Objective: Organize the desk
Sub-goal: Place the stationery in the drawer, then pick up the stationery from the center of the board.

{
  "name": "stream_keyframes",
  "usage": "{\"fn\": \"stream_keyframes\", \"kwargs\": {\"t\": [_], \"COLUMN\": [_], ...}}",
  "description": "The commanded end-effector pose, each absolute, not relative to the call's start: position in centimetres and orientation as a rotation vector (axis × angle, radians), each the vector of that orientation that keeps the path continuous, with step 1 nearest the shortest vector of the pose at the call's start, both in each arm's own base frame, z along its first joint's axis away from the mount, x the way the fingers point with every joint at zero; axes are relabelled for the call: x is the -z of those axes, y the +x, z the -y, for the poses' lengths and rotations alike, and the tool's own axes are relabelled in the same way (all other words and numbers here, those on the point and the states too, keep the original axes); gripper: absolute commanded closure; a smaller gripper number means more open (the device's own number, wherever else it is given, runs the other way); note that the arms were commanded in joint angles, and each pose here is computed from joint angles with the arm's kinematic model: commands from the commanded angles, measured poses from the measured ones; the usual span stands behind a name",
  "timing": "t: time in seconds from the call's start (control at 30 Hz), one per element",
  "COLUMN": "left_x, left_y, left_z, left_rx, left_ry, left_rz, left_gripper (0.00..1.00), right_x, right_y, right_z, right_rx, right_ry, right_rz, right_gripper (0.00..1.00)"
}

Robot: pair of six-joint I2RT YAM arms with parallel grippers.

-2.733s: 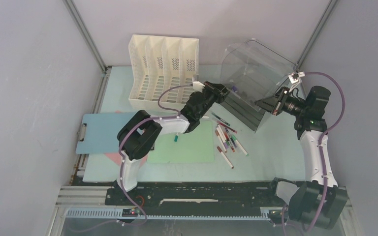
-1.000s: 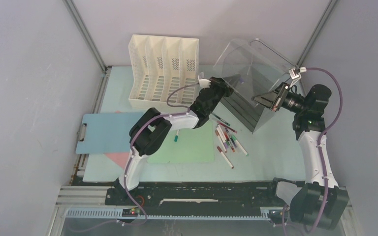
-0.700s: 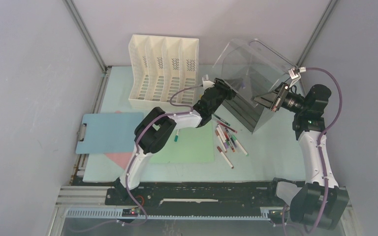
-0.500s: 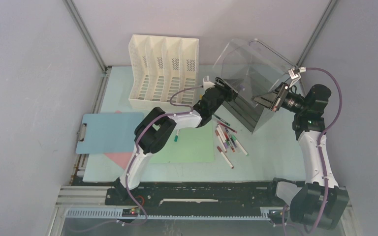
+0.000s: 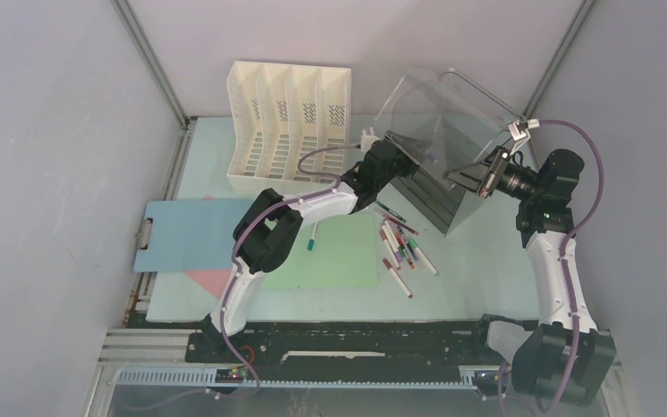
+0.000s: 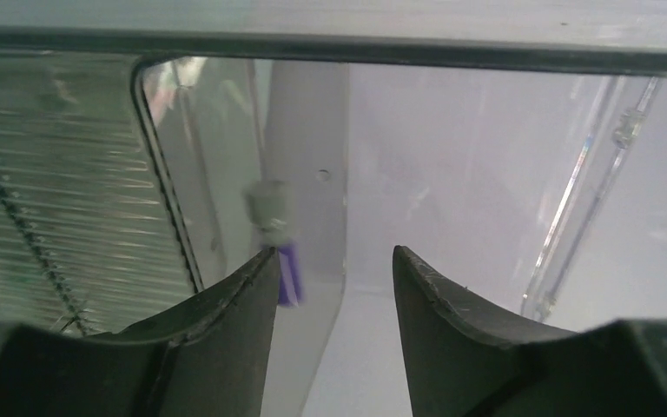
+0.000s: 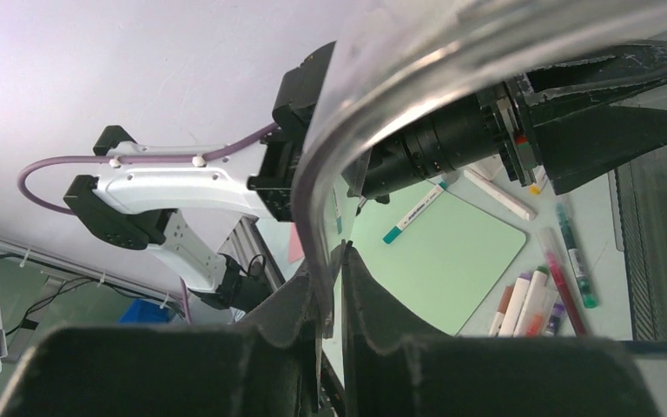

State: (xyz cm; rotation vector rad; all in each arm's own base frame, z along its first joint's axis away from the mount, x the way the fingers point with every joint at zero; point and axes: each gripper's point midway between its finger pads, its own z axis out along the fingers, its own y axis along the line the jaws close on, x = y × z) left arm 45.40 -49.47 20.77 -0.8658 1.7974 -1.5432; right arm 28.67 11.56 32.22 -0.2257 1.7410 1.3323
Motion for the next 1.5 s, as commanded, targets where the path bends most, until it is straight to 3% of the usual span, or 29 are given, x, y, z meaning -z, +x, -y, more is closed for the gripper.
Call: {"fn": "stream_keyframes", "kwargs": {"t": [0.0, 0.27, 0.57, 0.9, 1.27, 1.47], "left_x": [-23.5, -24.9, -30.1, -27.8, -18.0, -14.1], "left_y": [44.7, 44.6, 41.6, 36.9, 33.2, 32.1], "left_z": [48.5, 48.6, 46.3, 42.1, 32.8, 26.4], "left_rx": [1.415, 1.444, 1.571, 1.528, 1.025, 0.651], "left_ry": [-0.865, -0.820, -0.409, -0.154, -0.036, 0.002], "left_rz": [-1.896, -1.862, -1.551, -1.477, -1.706, -1.862], "left_gripper": [0.43, 0.45, 0.34, 0.23, 0.17, 0.02], "right_x": [-34.2, -34.1, -33.8, -33.4, -33.0, -32.9], "right_y": [26.0, 25.9, 26.0, 26.1, 26.1, 26.0], "right_z": [-13.0, -13.0, -13.0, -13.0, -12.9, -12.9], "right_rx": [-1.396, -1.390, -1.382, -1.371, -1.351, -1.343], "right_ry": [-0.372, -0.377, -0.382, -0.382, -0.391, -0.394], "right_rz": [-1.714, -1.713, -1.717, -1.724, -1.727, -1.727], "right_gripper": [0.84, 0.84, 0.84, 0.84, 0.83, 0.83]}}
